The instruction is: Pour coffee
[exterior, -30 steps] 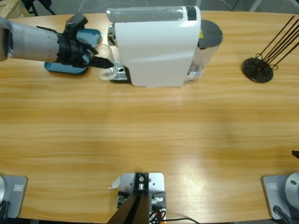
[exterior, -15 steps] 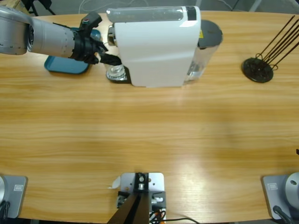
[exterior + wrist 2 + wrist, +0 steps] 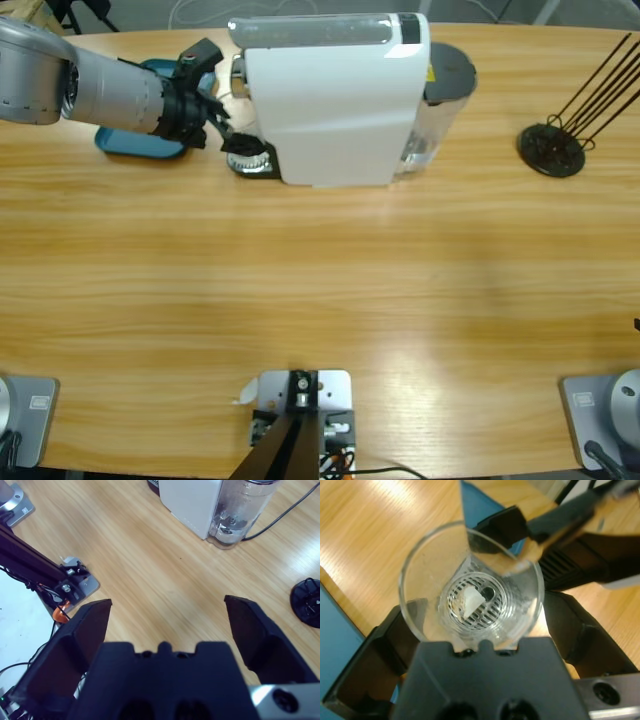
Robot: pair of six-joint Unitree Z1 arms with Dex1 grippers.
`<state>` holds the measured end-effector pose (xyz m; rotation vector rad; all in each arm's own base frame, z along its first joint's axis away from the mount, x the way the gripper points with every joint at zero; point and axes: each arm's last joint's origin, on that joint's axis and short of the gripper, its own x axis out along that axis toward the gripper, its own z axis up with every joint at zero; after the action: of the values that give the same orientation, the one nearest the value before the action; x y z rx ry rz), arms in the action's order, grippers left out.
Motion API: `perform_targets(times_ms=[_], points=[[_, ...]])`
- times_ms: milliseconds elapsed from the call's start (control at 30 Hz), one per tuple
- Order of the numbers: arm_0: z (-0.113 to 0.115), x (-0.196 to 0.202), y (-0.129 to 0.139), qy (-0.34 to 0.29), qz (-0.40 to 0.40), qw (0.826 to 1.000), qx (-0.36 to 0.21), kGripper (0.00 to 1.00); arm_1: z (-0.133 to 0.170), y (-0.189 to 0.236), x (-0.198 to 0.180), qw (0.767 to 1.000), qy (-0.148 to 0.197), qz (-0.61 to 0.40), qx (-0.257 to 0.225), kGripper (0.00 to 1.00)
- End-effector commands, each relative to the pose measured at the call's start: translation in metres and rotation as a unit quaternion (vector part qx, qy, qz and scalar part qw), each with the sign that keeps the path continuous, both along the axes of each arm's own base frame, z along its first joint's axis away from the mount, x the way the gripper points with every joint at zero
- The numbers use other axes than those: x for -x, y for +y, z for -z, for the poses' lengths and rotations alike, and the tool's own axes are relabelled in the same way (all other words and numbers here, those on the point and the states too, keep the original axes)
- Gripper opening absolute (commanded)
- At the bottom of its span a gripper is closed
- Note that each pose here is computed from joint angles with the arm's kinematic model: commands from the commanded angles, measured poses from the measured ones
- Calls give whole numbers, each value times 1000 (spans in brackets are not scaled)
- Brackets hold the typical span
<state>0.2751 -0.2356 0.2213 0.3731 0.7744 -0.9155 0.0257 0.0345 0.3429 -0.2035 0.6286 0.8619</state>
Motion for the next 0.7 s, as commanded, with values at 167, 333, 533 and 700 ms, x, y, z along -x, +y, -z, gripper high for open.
perform_targets(times_ms=[167, 333, 533, 700], points=[[-43, 30, 34, -20, -23, 999, -18, 1000, 9, -1, 1, 1000, 9, -6, 3, 982], [-65, 70, 72, -30, -97, 995, 0, 1000, 9, 11, -3, 999, 38, -21, 13, 968], [-52, 115, 106, -9, -110, 994, 20, 1000, 7, 48, -35, 994, 82, -21, 69, 745], [-46, 138, 119, -32, -102, 993, 53, 1000, -17, 73, -87, 994, 82, 5, 76, 363]])
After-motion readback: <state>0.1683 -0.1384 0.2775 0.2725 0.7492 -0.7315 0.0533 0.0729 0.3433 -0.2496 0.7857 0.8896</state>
